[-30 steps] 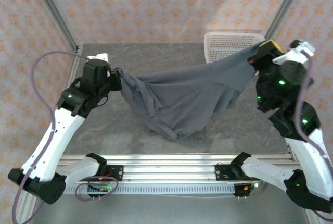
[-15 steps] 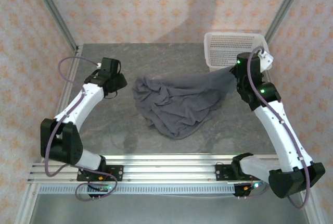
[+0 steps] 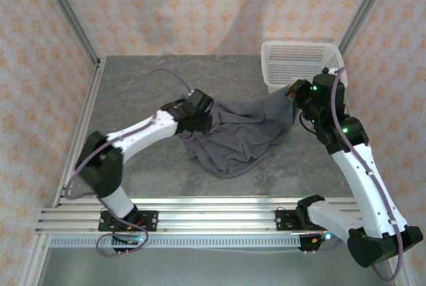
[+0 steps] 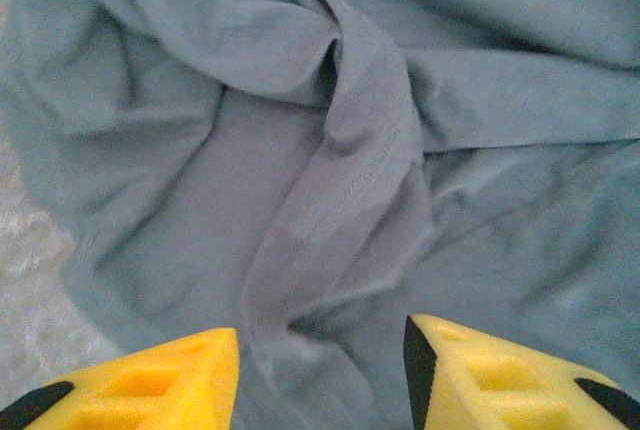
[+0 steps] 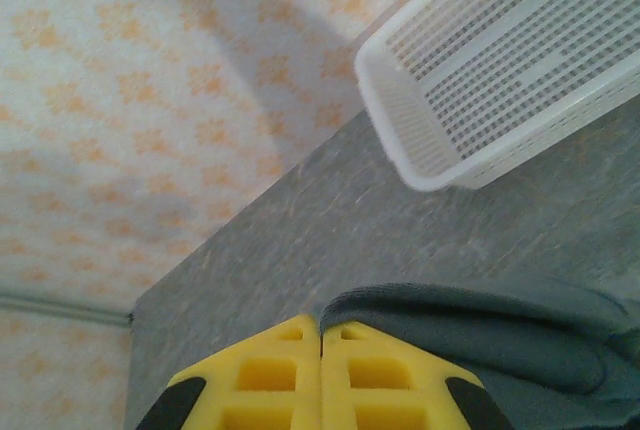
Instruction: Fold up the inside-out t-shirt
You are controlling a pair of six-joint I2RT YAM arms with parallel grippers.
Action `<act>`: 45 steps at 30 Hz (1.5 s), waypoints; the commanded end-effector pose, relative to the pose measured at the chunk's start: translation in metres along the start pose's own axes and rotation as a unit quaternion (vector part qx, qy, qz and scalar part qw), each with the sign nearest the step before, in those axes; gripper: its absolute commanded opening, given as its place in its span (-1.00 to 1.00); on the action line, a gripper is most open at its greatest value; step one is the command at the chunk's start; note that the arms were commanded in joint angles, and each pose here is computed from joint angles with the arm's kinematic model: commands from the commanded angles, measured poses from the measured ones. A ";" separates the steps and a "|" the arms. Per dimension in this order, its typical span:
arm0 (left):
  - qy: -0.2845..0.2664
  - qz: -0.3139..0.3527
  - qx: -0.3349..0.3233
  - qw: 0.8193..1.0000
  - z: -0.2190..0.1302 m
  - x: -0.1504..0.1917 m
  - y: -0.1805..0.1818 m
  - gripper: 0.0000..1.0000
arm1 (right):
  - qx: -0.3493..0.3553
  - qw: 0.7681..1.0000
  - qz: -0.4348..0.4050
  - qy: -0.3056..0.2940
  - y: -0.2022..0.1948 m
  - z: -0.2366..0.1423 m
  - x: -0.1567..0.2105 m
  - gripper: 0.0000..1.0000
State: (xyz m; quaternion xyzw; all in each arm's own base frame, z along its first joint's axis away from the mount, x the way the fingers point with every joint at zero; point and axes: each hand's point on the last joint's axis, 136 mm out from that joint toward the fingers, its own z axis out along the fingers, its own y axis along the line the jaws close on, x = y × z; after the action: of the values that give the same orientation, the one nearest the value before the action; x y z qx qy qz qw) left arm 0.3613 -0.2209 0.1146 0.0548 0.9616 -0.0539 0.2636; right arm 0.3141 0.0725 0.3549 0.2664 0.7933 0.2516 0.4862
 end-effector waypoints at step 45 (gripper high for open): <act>-0.339 -0.141 0.213 0.905 -0.361 -0.103 0.073 -1.00 | -0.211 0.940 0.032 -0.267 0.093 -0.232 -0.146 -1.00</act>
State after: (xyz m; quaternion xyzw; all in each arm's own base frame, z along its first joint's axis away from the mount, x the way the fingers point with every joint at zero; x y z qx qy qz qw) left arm 0.3066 -0.1018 0.4319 -0.0613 0.8034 -0.2563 0.5339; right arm 0.2005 0.0055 0.5602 0.2819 0.6035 0.2993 0.6832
